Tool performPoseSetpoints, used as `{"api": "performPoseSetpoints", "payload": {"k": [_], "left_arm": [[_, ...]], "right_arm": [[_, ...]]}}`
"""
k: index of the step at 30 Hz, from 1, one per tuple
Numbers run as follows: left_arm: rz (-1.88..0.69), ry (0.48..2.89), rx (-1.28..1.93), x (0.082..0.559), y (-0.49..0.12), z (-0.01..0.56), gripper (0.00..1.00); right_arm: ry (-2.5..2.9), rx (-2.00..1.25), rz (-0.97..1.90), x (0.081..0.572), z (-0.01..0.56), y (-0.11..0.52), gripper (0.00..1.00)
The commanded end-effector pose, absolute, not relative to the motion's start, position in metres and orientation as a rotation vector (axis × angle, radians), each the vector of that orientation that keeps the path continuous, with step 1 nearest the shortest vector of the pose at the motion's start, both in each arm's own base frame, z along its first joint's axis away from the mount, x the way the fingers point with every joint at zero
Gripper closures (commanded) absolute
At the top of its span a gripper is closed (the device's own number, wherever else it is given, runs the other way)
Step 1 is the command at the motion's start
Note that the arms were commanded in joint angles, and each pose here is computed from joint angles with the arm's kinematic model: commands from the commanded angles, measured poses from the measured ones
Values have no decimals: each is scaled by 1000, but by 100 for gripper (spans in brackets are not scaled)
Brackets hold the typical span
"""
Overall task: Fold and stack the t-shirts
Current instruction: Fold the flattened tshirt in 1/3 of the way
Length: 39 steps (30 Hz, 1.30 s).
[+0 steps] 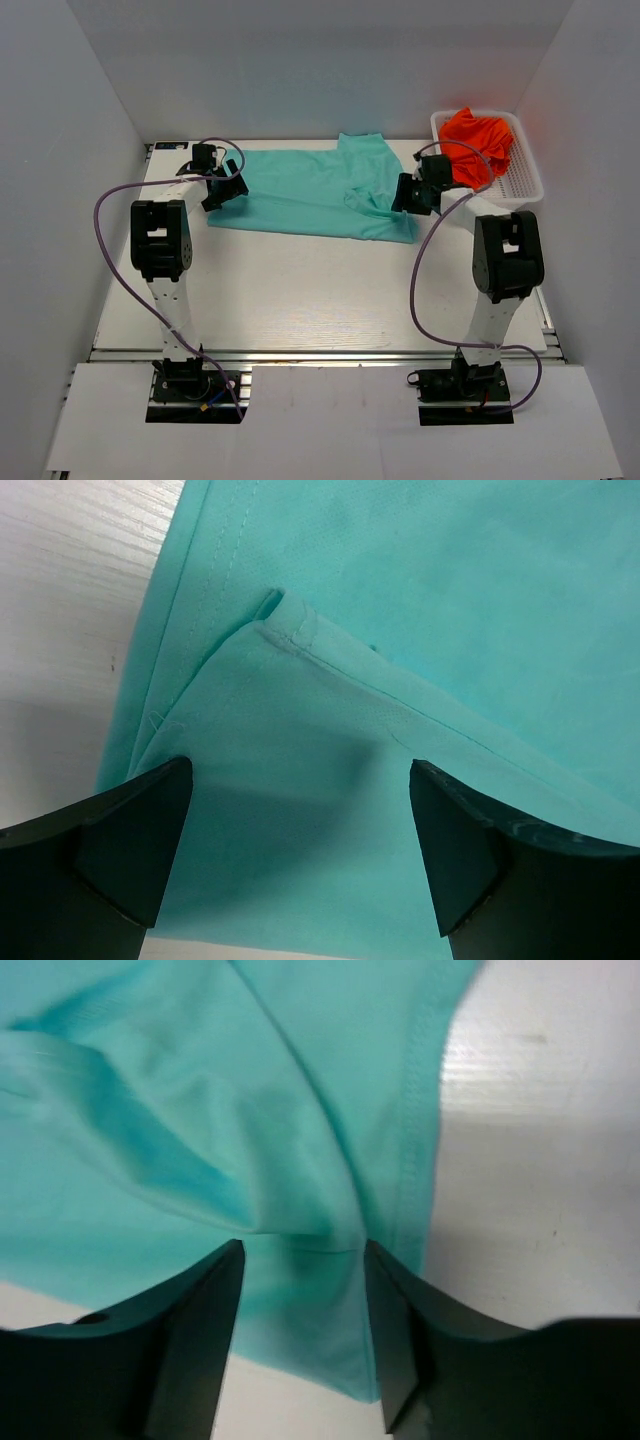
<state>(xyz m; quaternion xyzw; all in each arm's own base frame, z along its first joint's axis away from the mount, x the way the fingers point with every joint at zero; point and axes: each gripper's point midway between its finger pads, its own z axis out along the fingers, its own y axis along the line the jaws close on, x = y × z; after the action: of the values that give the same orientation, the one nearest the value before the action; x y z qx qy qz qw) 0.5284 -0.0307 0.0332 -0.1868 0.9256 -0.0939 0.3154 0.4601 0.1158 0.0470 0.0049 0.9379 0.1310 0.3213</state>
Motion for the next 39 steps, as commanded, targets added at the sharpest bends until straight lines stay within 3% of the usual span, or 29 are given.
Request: {"api": "performPoseSetpoints", "payload": {"k": [1, 6, 7, 8, 10, 19, 23, 24, 26, 30, 32, 39], "left_arm": [[-247, 2469, -458, 515, -31, 37, 0], [-277, 2457, -422, 516, -39, 48, 0], [-274, 2450, -407, 518, -39, 49, 0], [-274, 2450, -406, 518, -39, 49, 0], [-274, 2450, -406, 518, -39, 49, 0], [-271, 2468, -411, 515, -39, 43, 0], [-268, 2486, -415, 510, -39, 38, 0], [-268, 2486, -415, 510, -39, 38, 0], [-252, 2495, -409, 508, -37, 37, 0], [-248, 2514, -413, 499, -37, 29, 0], [-245, 2512, -425, 497, -32, 30, 0], [-228, 2519, -431, 492, -30, 28, 0]], "right_arm": [[2247, -136, 489, 480, 121, 142, 41], [2227, -202, 462, 502, 139, 152, 35], [2278, -246, 443, 505, 114, 155, 35], [2230, -263, 433, 521, 135, 160, 34], [2313, -299, 407, 522, 102, 163, 34], [2361, -347, 346, 544, 75, 175, 35], [2384, -285, 301, 548, 64, 169, 51], [2377, -254, 276, 552, 63, 164, 62], [2356, -174, 267, 558, 68, 160, 72], [2273, -108, 260, 568, 87, 158, 82], [2257, -94, 261, 569, 88, 158, 97], [2260, -20, 209, 575, 86, 148, 100]]}}
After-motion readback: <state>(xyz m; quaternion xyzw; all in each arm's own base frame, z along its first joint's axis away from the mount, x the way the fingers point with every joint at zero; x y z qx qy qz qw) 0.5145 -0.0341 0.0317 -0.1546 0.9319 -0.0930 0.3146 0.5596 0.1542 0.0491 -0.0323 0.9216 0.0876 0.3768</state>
